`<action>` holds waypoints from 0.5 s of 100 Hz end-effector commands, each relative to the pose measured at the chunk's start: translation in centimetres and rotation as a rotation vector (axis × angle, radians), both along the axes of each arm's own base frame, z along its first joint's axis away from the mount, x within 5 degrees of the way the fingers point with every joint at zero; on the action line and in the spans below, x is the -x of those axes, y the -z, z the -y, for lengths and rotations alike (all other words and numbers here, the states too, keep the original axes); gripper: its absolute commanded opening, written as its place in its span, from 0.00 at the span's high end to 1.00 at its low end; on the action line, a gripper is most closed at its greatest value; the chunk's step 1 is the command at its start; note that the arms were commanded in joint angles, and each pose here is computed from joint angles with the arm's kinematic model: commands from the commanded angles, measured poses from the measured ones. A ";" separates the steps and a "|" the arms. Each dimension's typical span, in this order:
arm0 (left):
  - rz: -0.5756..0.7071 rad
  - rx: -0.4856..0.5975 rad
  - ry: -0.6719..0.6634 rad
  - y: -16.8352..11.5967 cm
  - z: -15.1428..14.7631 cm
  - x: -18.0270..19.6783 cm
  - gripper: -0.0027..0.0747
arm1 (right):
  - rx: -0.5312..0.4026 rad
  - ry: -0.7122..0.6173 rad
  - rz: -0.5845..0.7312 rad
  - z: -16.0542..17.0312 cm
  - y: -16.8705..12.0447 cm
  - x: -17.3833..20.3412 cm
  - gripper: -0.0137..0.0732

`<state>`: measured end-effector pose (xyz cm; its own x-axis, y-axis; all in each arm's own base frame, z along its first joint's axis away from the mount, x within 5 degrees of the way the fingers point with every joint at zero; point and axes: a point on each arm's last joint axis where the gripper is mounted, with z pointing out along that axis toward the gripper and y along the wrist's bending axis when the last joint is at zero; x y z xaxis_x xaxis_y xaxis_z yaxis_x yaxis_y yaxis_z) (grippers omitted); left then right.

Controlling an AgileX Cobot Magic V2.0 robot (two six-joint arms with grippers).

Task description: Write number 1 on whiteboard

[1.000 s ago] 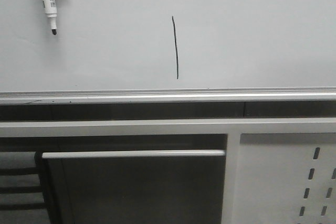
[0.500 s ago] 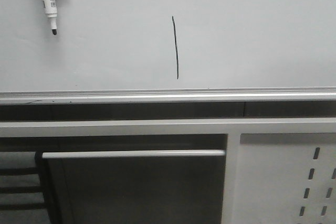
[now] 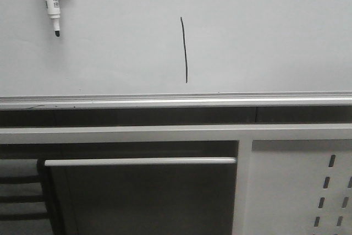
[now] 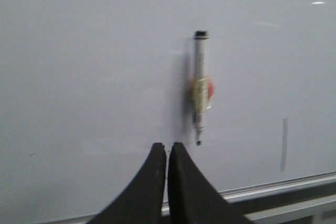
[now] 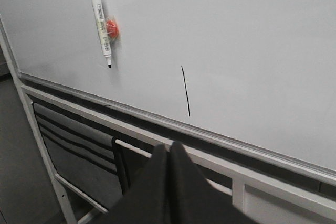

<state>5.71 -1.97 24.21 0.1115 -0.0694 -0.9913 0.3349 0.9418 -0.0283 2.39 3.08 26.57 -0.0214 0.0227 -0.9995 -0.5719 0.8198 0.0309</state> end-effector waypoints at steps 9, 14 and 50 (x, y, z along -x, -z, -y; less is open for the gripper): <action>0.073 0.011 -0.157 0.9 -1.0 0.3 0.99 | -0.065 0.039 0.082 0.4 -1.5 0.2 0.90; 0.041 0.018 -0.188 1.7 -1.2 0.3 0.99 | -0.065 0.039 0.082 0.4 -1.5 0.2 0.90; -0.047 -0.003 -0.266 4.2 -1.6 0.1 0.99 | -0.065 0.039 0.082 0.4 -1.5 0.2 0.90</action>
